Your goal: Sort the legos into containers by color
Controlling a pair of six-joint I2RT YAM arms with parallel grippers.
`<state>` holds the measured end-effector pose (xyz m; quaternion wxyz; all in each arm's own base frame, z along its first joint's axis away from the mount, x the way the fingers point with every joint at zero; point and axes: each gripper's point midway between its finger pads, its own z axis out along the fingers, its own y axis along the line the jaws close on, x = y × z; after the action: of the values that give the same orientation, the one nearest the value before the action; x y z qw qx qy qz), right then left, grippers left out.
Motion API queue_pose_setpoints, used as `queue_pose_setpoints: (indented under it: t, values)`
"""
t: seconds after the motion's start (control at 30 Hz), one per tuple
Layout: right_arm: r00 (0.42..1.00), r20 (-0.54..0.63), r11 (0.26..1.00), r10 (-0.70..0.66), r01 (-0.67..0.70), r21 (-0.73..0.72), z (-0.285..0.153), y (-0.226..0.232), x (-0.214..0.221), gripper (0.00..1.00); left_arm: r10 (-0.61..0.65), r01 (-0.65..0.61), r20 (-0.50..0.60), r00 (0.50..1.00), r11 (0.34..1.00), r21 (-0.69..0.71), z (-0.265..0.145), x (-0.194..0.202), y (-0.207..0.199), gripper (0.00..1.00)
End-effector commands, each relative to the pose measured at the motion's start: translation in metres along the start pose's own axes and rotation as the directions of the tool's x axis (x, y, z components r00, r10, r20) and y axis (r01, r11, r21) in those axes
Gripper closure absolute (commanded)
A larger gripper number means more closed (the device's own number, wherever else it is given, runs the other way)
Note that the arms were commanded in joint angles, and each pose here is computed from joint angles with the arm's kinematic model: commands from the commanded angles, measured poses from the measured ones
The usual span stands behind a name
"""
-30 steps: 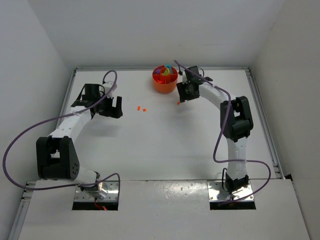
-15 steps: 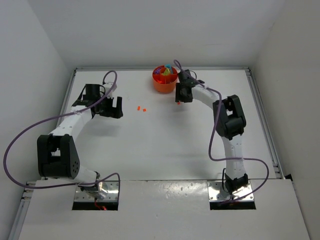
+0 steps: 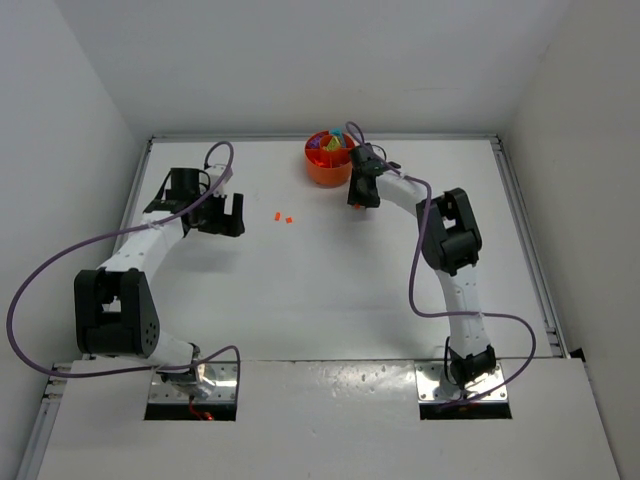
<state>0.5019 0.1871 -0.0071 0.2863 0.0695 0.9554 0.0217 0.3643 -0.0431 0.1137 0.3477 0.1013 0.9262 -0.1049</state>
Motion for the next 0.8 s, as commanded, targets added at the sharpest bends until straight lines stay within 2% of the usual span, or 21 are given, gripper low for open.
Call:
queue_pose_setpoints:
  t: [0.0, 0.4, 0.53, 0.63, 0.67, 0.77]
  values:
    - [0.999, -0.024, 0.999, 0.029, -0.028, 0.037, 0.010, -0.005, 0.009, 0.59, 0.000, 0.000, 0.036, 0.999, 1.000, -0.006, -0.004, -0.007, 0.004, 0.03]
    - [0.996, -0.085, 0.996, 0.023, -0.015, 0.092, 0.014, -0.025, 0.043, 0.66, -0.007, 0.007, 0.045, 0.999, 1.000, -0.007, -0.003, -0.011, 0.005, 0.03]
    - [0.995, -0.101, 0.996, 0.009, -0.001, 0.086, 0.015, -0.026, 0.049, 0.76, -0.009, 0.009, 0.037, 0.999, 1.000, 0.003, 0.000, -0.009, 0.004, 0.03]
    - [0.995, -0.099, 0.997, -0.013, 0.020, 0.069, 0.014, -0.023, 0.045, 0.92, -0.009, 0.009, 0.037, 0.999, 1.000, 0.003, 0.000, -0.009, 0.004, 0.03]
    - [0.995, -0.100, 0.997, -0.024, 0.031, 0.068, 0.014, -0.024, 0.045, 1.00, -0.009, 0.009, 0.036, 0.999, 1.000, -0.007, 0.000, -0.009, 0.006, 0.02]
    - [0.996, -0.044, 0.995, -0.081, 0.083, 0.060, -0.001, -0.020, 0.026, 1.00, -0.007, 0.007, 0.045, 0.999, 1.000, -0.009, -0.003, -0.011, 0.005, 0.02]
